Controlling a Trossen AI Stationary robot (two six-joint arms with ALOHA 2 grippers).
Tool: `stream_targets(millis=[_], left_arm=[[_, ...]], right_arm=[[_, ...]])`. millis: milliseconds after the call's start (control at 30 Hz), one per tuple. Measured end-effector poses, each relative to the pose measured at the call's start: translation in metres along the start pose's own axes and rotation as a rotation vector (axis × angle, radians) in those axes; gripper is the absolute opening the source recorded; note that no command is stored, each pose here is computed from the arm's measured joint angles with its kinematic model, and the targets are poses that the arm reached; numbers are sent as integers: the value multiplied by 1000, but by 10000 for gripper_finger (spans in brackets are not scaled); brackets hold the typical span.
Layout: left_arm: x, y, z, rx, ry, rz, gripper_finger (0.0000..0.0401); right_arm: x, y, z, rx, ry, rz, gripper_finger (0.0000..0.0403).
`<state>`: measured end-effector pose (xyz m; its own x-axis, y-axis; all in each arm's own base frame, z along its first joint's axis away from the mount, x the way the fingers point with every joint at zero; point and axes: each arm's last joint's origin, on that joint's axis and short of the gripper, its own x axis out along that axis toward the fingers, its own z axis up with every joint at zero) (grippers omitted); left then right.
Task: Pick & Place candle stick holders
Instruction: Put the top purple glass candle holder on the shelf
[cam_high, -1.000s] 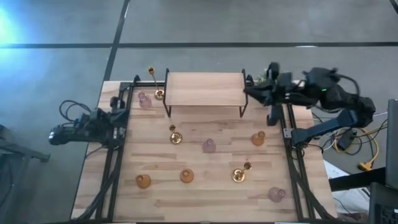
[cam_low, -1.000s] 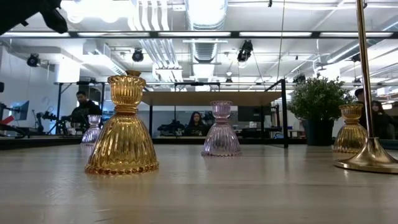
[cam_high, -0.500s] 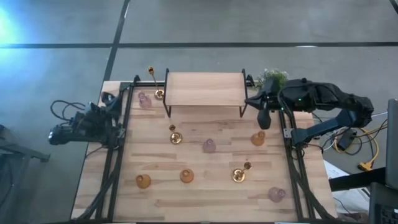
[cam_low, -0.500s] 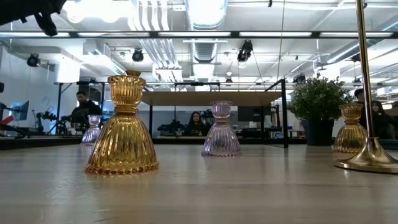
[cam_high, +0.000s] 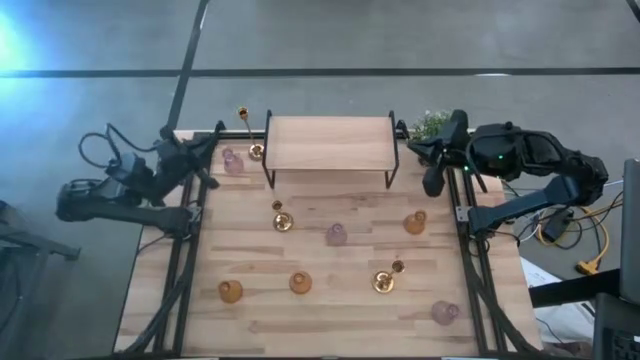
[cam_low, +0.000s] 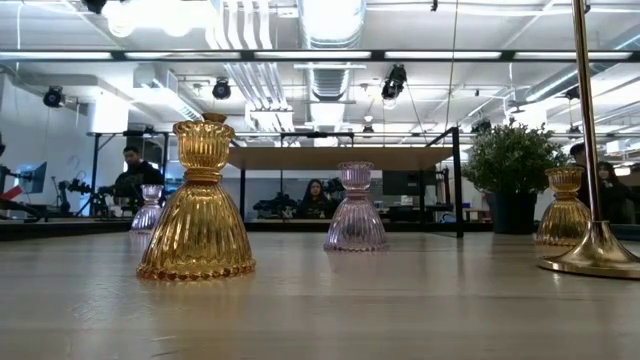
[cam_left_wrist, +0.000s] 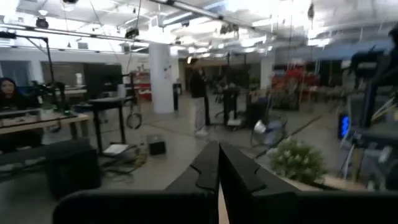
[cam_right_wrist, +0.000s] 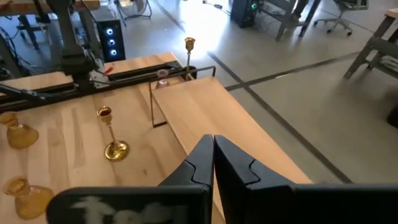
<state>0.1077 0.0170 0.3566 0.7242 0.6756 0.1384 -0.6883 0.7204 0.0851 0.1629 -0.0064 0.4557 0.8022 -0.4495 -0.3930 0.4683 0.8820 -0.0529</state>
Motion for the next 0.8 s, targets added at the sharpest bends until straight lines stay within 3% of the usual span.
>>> stream_targets(millis=[133, 367, 500, 800], left_arm=[[11, -5, -1, 43, 52, 85, 41], [22, 2, -24, 6, 186, 210, 135], [25, 6, -40, 18, 285, 217, 175], [33, 9, -98, 43, 374, 187, 194]], right_arm=[[3, 0, -8, -16, 28, -6, 8], [9, -1, -31, 27, 77, -34, 8], [8, -4, -44, 55, 90, -44, 8], [-2, -17, -70, 110, 50, -124, 8]])
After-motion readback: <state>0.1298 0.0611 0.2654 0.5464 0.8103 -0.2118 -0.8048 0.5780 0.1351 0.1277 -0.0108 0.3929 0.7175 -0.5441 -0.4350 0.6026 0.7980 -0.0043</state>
